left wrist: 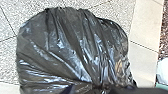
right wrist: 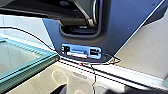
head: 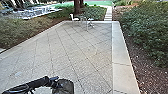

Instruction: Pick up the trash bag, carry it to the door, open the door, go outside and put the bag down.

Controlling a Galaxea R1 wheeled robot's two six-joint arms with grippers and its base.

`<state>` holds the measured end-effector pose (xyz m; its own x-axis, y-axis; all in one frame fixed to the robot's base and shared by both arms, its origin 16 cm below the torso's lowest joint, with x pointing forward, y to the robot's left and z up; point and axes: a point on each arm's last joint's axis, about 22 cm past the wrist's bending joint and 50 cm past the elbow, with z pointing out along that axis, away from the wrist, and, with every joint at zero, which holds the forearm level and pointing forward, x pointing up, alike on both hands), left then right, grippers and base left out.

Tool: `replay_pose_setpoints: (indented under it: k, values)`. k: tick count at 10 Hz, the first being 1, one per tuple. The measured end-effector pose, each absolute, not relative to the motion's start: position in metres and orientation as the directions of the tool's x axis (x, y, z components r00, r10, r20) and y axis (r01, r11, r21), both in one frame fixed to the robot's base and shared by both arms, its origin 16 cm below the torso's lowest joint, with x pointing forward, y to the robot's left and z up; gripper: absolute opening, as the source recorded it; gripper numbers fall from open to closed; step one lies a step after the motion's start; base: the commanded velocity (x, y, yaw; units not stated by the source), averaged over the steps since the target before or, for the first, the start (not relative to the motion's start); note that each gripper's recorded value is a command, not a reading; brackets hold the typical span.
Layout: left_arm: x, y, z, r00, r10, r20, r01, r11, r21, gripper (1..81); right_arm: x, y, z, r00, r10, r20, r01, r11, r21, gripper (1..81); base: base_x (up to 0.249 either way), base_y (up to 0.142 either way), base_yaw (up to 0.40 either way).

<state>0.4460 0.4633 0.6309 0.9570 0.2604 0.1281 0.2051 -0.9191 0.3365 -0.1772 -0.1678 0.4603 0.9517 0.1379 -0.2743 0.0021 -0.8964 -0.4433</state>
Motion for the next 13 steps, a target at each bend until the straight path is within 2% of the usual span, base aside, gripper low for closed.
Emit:
replay_pose_setpoints:
  k: [5, 7, 10, 13]
  values:
    - [0.441, 0.463, 0.631, 0.958, 0.258, 0.122, 0.205, -0.919, 0.337, 81.1, -0.174, -0.168, 0.459, 0.954, 0.138, -0.268, 0.005, -0.896, -0.443, 81.1, 0.0, 0.0, 0.0]
    - [0.417, 0.457, 0.629, 0.96, 0.258, 0.11, 0.206, -0.915, 0.347, 81.1, -0.154, -0.167, 0.453, 0.965, 0.138, -0.222, 0.026, -0.896, -0.443, 81.1, 0.0, 0.0, 0.0]
    - [0.336, 0.432, 0.602, 0.974, 0.216, 0.073, 0.176, -0.915, 0.364, 81.1, -0.118, -0.165, 0.445, 0.982, 0.14, -0.124, 0.072, -0.895, -0.439, 81.1, 0.0, 0.0, 0.0]
    - [0.234, 0.383, 0.546, 0.989, 0.147, 0.02, 0.128, -0.914, 0.386, 81.1, -0.095, -0.163, 0.441, 0.989, 0.139, -0.059, 0.1, -0.895, -0.435, 81.1, 0.0, 0.0, 0.0]
